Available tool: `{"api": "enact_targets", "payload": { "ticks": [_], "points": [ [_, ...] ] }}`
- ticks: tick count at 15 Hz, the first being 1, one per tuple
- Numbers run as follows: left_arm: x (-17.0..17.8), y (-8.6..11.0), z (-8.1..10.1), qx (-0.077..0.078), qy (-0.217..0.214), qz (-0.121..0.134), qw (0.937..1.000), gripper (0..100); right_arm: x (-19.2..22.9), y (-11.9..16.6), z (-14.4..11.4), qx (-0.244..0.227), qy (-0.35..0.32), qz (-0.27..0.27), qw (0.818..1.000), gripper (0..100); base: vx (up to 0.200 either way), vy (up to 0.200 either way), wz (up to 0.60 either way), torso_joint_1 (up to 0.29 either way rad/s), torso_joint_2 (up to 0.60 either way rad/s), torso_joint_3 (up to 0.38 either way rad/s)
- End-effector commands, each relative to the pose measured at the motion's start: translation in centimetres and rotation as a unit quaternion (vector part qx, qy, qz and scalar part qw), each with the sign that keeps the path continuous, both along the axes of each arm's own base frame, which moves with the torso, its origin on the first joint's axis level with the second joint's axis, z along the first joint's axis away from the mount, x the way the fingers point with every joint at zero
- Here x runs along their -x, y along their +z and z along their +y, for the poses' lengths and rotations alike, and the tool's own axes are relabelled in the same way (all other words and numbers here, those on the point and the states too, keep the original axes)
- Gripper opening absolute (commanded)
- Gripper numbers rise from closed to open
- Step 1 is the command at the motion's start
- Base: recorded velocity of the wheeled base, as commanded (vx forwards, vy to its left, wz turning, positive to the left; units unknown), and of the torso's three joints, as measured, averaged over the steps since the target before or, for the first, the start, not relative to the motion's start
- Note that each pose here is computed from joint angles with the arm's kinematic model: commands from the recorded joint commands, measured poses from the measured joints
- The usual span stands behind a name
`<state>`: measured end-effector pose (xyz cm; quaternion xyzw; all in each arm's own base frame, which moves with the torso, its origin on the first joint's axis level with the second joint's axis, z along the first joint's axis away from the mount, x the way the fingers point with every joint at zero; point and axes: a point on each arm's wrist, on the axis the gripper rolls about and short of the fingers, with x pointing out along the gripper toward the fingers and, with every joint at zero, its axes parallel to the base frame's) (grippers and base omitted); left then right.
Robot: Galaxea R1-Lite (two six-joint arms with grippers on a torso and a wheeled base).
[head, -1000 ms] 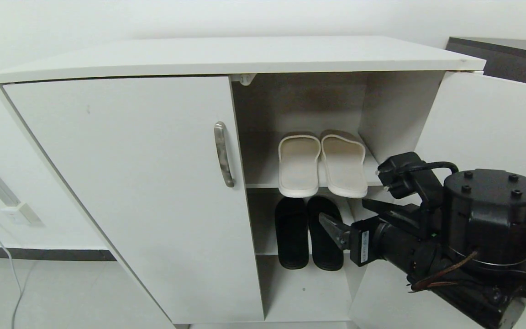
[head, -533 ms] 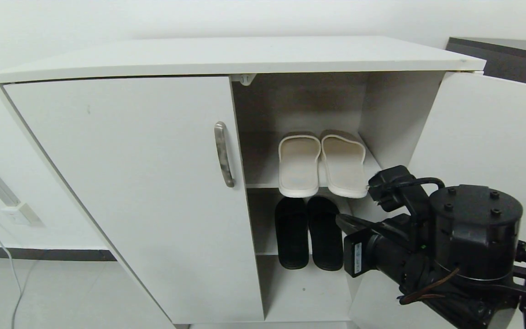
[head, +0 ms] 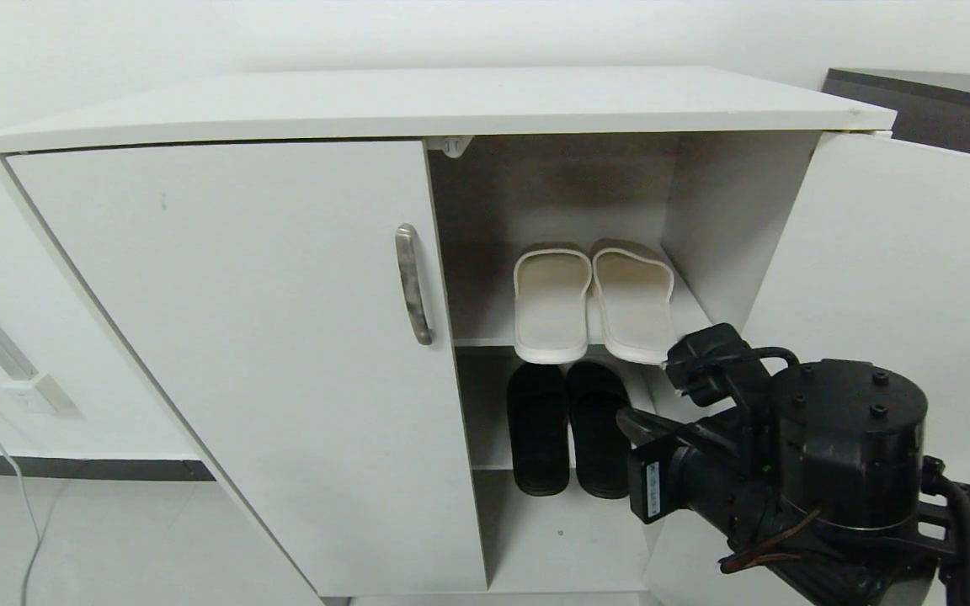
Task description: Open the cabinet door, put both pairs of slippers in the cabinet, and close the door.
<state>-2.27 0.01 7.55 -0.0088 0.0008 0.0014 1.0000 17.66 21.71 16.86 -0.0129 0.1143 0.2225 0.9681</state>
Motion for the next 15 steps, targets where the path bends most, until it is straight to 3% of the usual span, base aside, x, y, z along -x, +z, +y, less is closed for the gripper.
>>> {"api": "enact_targets", "payload": {
  "ticks": [1, 14, 15],
  "points": [
    [0.0, 0.0, 0.0, 0.0, 0.0, 0.0, 1.0, 0, -0.1, -0.3, 0.2, 0.004, 0.0, 0.003, 1.0, 0, -0.2, 0.0, 0.0, 0.002, 0.0, -0.002],
    [0.0, 0.0, 0.0, 0.0, 0.0, 0.0, 1.0, 0, -0.3, -1.5, 0.0, 0.015, -0.001, 0.003, 1.0, 0, -0.2, 0.0, 0.0, 0.001, 0.0, 0.003],
    [0.0, 0.0, 0.0, 0.0, 0.0, 0.0, 1.0, 0, -0.4, -1.5, 0.0, 0.013, -0.003, 0.001, 1.0, 0, 0.0, 0.0, 0.0, 0.0, 0.0, 0.0]
  ]
}}
